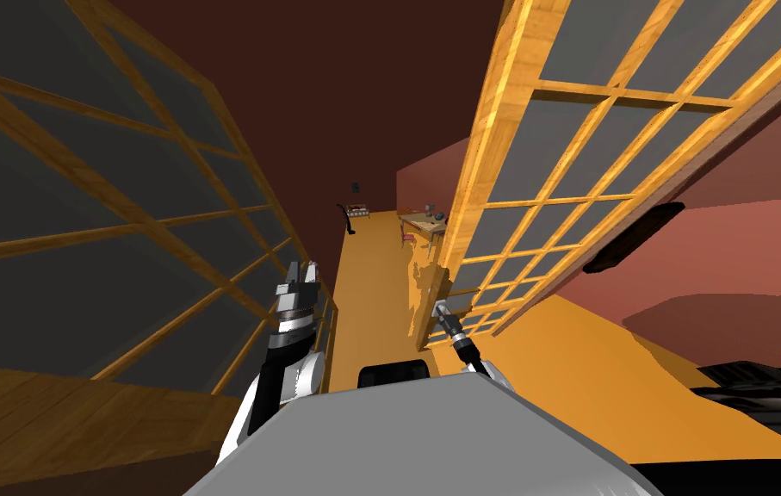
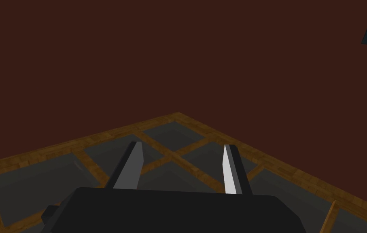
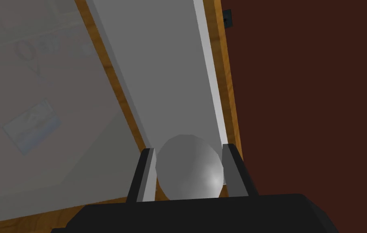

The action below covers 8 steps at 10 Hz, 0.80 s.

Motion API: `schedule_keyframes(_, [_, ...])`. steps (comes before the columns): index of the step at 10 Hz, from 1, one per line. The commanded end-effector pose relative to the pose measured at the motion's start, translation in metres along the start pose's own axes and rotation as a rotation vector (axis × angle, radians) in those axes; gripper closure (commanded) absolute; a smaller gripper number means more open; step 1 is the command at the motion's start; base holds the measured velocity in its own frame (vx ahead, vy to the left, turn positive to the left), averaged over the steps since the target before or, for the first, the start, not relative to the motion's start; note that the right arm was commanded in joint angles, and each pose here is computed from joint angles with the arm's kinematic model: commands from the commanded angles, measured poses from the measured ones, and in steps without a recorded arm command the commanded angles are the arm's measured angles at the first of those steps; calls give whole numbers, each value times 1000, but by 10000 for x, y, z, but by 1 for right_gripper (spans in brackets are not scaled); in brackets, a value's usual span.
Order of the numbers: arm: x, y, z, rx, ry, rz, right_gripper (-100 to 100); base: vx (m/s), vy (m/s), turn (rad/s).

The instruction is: Push the door open

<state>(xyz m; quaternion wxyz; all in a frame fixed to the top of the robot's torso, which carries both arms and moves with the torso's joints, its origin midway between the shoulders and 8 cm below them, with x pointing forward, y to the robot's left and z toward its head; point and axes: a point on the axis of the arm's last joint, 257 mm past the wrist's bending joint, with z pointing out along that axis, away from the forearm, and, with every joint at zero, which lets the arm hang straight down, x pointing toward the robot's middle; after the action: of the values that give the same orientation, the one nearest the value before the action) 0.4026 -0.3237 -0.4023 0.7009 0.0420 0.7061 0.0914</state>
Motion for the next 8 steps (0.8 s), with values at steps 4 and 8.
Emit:
schedule_keyframes(4, [-21, 45, 68, 3, -13, 149, 100, 61, 0, -42])
schedule_keyframes(8, [-14, 94, 111, 5, -18, 271, 100, 50, 3, -38])
